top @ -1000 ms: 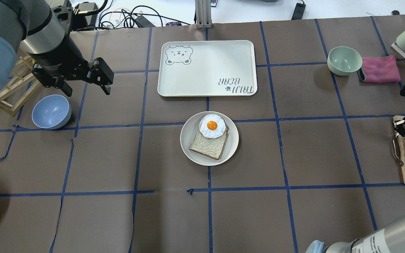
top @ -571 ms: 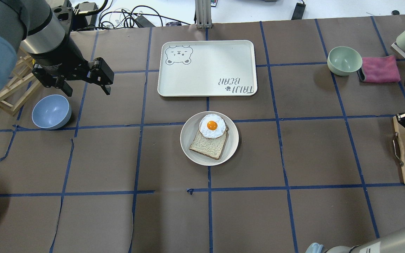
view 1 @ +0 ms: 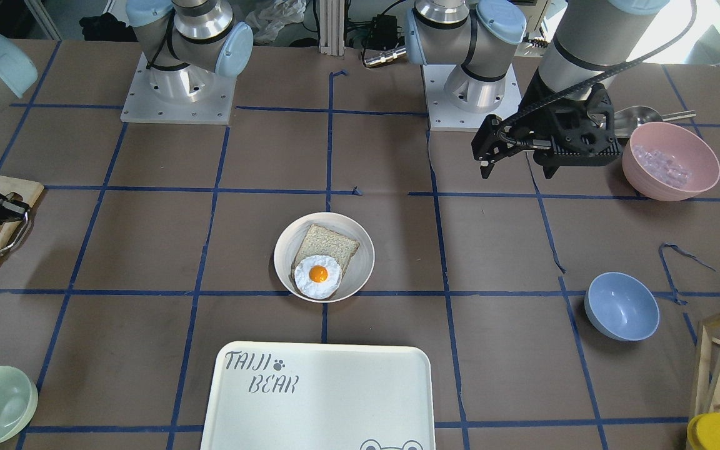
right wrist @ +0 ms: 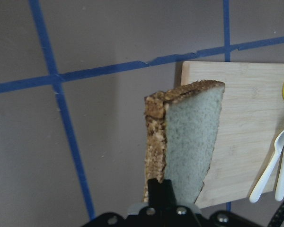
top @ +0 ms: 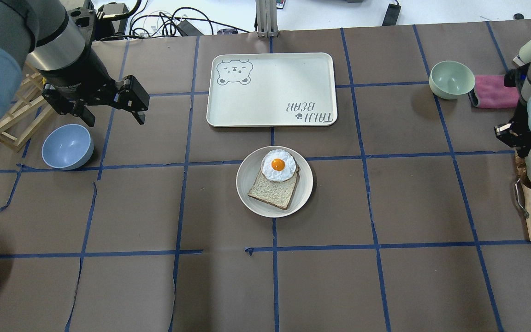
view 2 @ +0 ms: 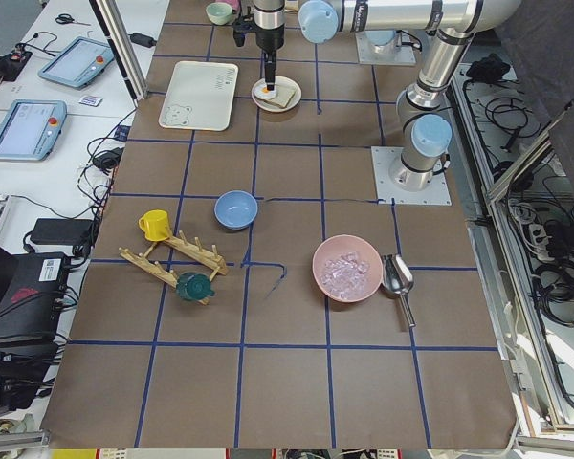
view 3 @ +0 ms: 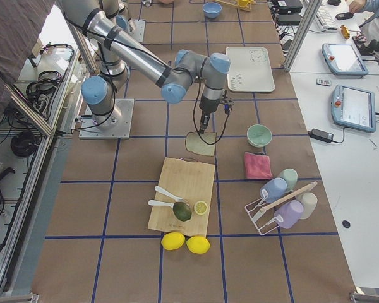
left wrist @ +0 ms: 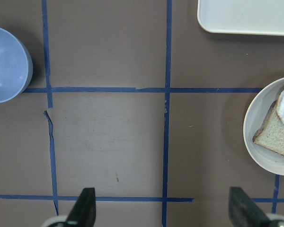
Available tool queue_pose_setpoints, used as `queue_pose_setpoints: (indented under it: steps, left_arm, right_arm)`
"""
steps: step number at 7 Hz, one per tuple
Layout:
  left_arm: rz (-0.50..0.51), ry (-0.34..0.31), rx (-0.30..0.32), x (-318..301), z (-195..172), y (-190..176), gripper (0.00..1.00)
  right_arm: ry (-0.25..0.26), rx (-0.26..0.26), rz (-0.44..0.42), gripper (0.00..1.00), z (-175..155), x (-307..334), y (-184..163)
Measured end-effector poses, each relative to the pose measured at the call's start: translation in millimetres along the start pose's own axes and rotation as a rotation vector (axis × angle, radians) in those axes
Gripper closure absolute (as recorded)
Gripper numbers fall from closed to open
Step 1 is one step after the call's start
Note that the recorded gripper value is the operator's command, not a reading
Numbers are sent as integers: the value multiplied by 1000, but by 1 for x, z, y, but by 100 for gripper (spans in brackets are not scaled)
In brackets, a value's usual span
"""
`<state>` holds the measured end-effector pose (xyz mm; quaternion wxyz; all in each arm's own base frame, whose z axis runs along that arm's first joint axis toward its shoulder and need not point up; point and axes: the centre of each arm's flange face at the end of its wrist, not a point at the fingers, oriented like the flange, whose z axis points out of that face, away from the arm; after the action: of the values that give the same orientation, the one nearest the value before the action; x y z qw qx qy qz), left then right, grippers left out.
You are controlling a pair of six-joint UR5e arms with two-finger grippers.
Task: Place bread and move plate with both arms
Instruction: 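Lift the bread slice and carry it over the white plate, then lower the bread onto the egg and open the right gripper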
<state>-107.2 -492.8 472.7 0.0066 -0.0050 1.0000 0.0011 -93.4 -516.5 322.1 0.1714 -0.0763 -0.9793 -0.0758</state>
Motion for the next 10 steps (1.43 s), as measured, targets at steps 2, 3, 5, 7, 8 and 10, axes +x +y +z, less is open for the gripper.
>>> queue_pose_setpoints:
  steps: [2, 3, 5, 7, 8, 10]
  left_arm:
    - [0, 0, 0, 0, 0, 0, 0]
    - [0, 0, 0, 0, 0, 0, 0]
    - [0, 0, -2, 0, 1, 0, 0]
    - [0, -1, -2, 0, 1, 0, 0]
    - [1, -1, -1, 0, 0, 0, 0]
    - [0, -1, 0, 0, 0, 0, 0]
  right_arm:
    - [-21, -8, 33, 100, -67, -106, 16]
    - [-55, 14, 40, 100, -90, -171, 35]
    - [-146, 41, 129, 100, -117, -287, 79]
    - [-251, 31, 259, 100, -129, -380, 107]
    - [-290, 11, 316, 100, -138, -404, 112]
    - [-344, -29, 371, 100, -143, -428, 112]
